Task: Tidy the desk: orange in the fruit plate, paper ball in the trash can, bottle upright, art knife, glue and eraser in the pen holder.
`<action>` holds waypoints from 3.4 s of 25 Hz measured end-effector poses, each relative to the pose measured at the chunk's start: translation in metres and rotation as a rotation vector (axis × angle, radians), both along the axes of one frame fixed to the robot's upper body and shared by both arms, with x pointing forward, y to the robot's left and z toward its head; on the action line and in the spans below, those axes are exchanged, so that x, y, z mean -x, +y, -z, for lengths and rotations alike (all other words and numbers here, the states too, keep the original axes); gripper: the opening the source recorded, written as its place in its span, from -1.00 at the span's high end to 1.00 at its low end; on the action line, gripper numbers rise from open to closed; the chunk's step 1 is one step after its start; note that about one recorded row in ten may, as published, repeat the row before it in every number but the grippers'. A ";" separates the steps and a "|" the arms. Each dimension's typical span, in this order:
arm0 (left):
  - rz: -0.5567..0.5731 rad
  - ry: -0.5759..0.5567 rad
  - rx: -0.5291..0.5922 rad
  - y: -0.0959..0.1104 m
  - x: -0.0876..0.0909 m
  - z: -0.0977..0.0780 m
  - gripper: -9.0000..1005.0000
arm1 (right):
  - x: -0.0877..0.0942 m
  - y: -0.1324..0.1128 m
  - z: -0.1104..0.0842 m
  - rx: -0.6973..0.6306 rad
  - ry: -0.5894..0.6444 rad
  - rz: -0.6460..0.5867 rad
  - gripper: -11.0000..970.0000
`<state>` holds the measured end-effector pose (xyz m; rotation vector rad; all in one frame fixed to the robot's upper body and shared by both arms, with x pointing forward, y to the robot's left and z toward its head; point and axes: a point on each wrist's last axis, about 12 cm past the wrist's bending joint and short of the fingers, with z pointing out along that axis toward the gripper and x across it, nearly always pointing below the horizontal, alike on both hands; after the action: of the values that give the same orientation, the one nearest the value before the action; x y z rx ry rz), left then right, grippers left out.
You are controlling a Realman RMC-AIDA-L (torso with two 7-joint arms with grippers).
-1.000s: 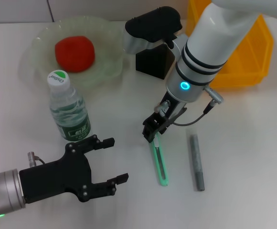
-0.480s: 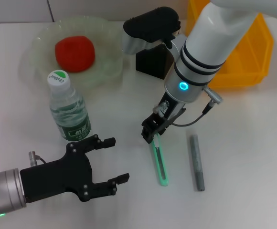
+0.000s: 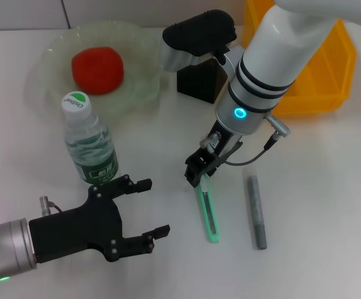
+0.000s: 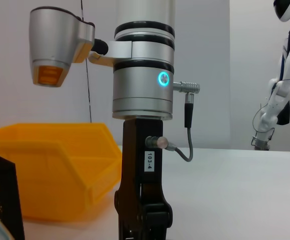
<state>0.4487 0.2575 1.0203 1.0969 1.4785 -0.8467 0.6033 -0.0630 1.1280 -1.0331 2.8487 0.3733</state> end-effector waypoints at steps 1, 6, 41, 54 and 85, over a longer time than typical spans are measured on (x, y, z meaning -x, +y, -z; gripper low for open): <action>0.001 0.000 0.000 0.000 0.000 0.000 -0.62 | 0.000 0.000 0.000 0.000 0.000 0.000 0.21; 0.003 -0.001 0.000 -0.001 -0.002 0.000 -0.62 | 0.000 0.000 0.000 0.002 0.003 -0.001 0.22; 0.013 -0.004 0.008 -0.005 -0.004 -0.001 -0.62 | 0.009 0.000 0.004 -0.005 0.010 -0.034 0.60; 0.004 -0.006 0.017 -0.004 -0.004 -0.002 -0.62 | -0.018 -0.063 -0.098 -0.270 -0.418 0.126 0.64; 0.008 0.029 0.036 -0.005 0.003 0.003 -0.62 | -0.022 -0.163 -0.003 -1.075 -1.127 0.251 0.59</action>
<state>0.4461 0.2525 1.0178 1.0682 1.4783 -0.8950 0.6251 -0.2260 1.1313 -0.3899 1.3769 0.8090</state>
